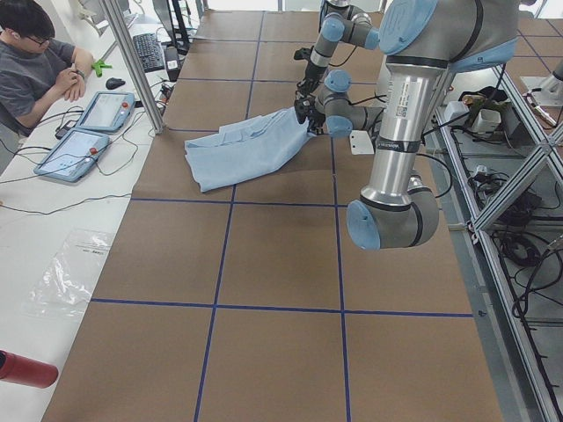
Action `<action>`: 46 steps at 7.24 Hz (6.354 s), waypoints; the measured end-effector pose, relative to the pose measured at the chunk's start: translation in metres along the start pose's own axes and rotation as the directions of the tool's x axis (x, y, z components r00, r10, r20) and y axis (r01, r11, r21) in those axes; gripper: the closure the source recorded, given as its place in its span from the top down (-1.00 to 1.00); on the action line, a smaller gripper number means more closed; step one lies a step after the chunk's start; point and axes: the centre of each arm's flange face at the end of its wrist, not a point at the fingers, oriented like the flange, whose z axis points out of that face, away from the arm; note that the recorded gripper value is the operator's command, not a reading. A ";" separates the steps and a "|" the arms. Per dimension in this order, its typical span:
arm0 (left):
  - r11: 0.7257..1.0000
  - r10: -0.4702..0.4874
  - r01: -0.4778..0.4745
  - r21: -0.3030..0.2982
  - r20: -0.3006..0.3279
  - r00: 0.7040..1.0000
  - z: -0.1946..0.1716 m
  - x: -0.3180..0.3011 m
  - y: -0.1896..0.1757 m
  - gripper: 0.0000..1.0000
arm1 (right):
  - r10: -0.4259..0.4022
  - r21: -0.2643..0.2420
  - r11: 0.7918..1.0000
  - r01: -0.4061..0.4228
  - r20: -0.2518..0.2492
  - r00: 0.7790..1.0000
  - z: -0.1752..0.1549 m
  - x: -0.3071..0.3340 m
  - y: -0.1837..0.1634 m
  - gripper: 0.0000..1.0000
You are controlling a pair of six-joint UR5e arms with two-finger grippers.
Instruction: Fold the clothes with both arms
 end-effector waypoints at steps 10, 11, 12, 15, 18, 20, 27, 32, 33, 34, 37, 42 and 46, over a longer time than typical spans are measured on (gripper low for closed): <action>0.966 0.075 -0.102 0.238 0.122 0.990 -0.012 0.039 -0.137 -1.00 | -0.112 0.179 0.980 0.090 0.120 0.986 0.061 -0.158 -0.034 -1.00; 0.950 0.089 -0.135 0.281 0.170 0.981 -0.002 0.036 -0.178 -1.00 | -0.110 0.199 0.977 0.081 0.135 0.985 0.086 -0.191 -0.045 -1.00; 0.936 0.097 -0.163 0.312 0.216 0.972 0.011 0.029 -0.215 -1.00 | -0.108 0.214 0.974 0.075 0.148 0.983 0.108 -0.217 -0.054 -1.00; 0.917 0.084 -0.182 0.355 0.274 0.958 0.072 -0.007 -0.293 -1.00 | -0.132 0.237 0.967 0.090 0.167 0.977 0.147 -0.256 -0.071 -1.00; 0.909 0.099 -0.207 0.362 0.293 0.951 0.102 -0.033 -0.322 -1.00 | -0.185 0.255 0.958 0.135 0.185 0.965 0.176 -0.272 -0.086 -1.00; 0.901 0.114 -0.229 0.369 0.308 0.945 0.099 -0.032 -0.340 0.98 | -0.213 0.267 0.950 0.159 0.185 0.959 0.187 -0.280 -0.094 0.36; 0.829 0.486 -0.534 0.166 0.256 0.835 0.022 -0.056 -0.366 1.00 | -0.356 0.147 0.926 0.347 0.036 0.934 0.139 -0.314 -0.154 1.00; 0.820 0.506 -0.548 0.163 0.239 0.828 0.002 -0.067 -0.351 1.00 | -0.370 0.043 0.926 0.374 -0.075 0.926 0.162 -0.184 -0.112 0.90; 0.820 0.506 -0.548 0.163 0.239 0.829 0.002 -0.066 -0.351 1.00 | -0.352 0.044 0.933 0.357 -0.083 0.932 0.171 -0.168 -0.098 0.81; 0.820 0.506 -0.548 0.164 0.239 0.829 0.002 -0.066 -0.352 1.00 | -0.339 0.048 0.938 0.343 -0.082 0.937 0.176 -0.160 -0.086 0.31; 0.822 0.503 -0.546 0.164 0.242 0.830 0.003 -0.068 -0.352 1.00 | -0.330 0.065 0.940 0.336 -0.086 0.940 0.184 -0.152 -0.078 -1.00; 0.824 0.499 -0.543 0.162 0.245 0.831 0.005 -0.069 -0.353 1.00 | -0.316 0.131 0.936 0.328 -0.105 0.943 0.211 -0.165 -0.106 -1.00; 0.827 0.495 -0.538 0.163 0.243 0.834 0.005 -0.069 -0.352 1.00 | -0.324 0.148 0.932 0.330 -0.065 0.944 0.214 -0.191 -0.113 1.00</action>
